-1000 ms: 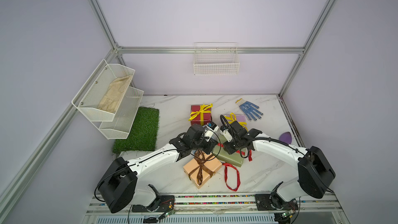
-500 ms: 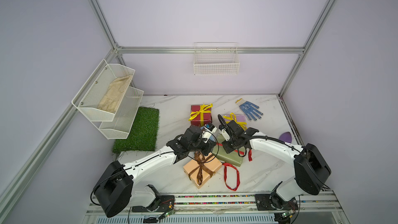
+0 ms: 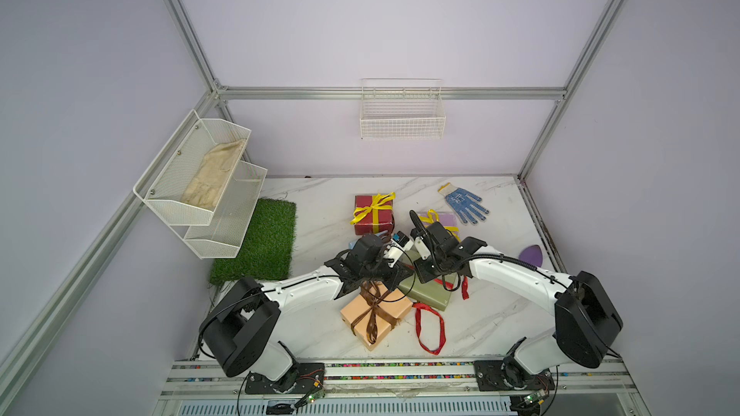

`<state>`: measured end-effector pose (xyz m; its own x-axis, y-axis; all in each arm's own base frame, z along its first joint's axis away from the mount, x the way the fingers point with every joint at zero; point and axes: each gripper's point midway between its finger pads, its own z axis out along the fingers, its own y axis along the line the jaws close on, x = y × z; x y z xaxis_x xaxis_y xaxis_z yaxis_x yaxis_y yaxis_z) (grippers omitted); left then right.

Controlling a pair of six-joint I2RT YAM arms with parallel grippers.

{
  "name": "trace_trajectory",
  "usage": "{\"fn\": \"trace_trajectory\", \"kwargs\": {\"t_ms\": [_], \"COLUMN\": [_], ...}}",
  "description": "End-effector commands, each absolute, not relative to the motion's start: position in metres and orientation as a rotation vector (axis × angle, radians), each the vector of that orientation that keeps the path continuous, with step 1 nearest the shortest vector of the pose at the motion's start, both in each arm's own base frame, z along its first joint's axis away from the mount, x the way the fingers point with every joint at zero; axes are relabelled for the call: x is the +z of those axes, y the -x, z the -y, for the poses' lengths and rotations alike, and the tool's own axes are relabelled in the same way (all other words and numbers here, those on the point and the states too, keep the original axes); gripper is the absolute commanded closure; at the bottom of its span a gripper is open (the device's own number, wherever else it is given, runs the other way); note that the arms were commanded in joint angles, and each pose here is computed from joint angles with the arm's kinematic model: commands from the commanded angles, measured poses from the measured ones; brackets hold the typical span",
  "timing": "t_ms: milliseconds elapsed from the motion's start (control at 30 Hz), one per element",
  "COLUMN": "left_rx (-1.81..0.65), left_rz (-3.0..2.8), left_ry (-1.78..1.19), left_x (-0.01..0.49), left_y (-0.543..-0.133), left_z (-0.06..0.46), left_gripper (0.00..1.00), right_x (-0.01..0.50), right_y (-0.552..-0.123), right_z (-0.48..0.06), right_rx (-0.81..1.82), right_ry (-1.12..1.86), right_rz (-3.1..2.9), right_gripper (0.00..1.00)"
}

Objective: Untie the ribbon bows on the gift boxes
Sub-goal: Pull the ribbon from the gift box.

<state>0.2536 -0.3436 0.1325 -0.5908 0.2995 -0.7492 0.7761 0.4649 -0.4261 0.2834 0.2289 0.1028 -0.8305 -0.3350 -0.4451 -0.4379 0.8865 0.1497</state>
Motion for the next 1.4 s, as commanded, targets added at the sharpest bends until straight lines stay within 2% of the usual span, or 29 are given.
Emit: {"fn": "trace_trajectory", "kwargs": {"t_ms": [0,333,533,1000,1367], "left_rx": [-1.123,-1.014,-0.99,-0.957,-0.973], "left_rz": [-2.051,-2.121,-2.147,-2.177,-2.187], "left_ry": [-0.885,-0.763,-0.724,-0.68,-0.668], "left_x": [0.144,0.117,0.107,0.095,0.09], "left_y": [-0.257,-0.28,-0.288,-0.295,-0.297], "left_z": [0.36,0.358,0.358,0.357,0.36], "left_gripper": [1.0,1.0,1.0,1.0,1.0], "right_x": [0.138,0.194,0.249,0.391,0.529], "right_y": [-0.298,-0.306,-0.308,-0.321,-0.319], "right_z": [-0.231,-0.231,-0.232,-0.226,-0.207], "right_rx": [0.391,0.459,0.496,0.452,0.371], "right_ry": [0.462,0.383,0.397,0.435,0.423], "right_rz": [-2.561,-2.442,-2.333,-2.016,-1.671], "right_gripper": [1.0,1.0,1.0,1.0,1.0]}}
